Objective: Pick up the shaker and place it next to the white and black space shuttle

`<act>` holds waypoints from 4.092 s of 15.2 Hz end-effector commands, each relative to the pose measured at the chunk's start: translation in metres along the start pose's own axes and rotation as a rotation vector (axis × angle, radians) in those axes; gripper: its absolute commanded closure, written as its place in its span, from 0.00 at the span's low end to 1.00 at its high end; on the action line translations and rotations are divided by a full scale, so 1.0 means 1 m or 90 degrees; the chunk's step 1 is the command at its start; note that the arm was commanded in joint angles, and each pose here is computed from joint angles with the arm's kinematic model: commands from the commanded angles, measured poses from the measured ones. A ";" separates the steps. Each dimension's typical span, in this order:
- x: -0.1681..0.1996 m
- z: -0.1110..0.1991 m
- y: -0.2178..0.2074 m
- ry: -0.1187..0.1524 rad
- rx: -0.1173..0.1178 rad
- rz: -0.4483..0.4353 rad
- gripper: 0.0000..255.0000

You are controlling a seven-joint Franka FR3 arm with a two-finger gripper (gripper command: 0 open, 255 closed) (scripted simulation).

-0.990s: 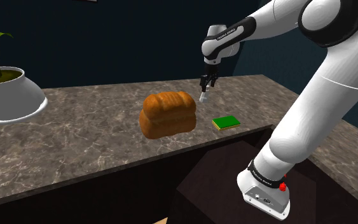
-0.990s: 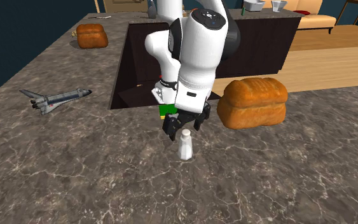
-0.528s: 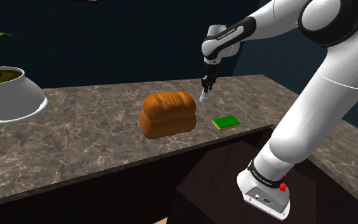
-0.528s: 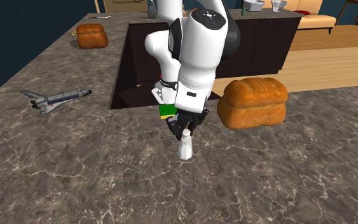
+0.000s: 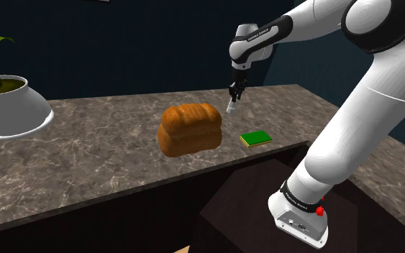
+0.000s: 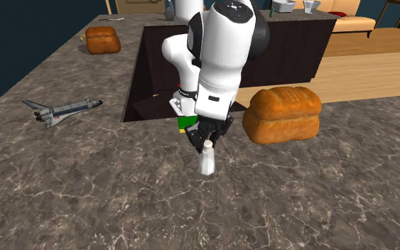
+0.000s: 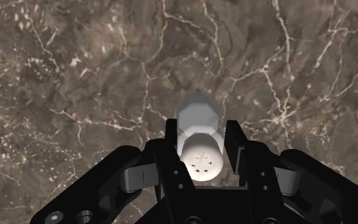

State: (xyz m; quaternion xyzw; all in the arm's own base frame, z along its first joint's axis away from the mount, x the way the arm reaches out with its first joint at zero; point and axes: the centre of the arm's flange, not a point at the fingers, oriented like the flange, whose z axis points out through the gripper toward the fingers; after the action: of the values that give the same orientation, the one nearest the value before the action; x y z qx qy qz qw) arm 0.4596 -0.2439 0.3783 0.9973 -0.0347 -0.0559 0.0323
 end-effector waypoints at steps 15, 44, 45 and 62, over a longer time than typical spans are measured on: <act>-0.009 -0.084 0.005 0.000 0.000 0.000 1.00; -0.153 -0.142 0.113 0.000 0.000 0.000 1.00; -0.164 -0.141 0.121 0.000 0.000 0.000 1.00; -0.342 -0.113 0.255 0.000 0.000 0.000 1.00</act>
State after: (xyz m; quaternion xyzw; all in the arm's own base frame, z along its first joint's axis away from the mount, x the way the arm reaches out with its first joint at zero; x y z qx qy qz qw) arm 0.1260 -0.4599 0.5452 0.9973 -0.0355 -0.0559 0.0321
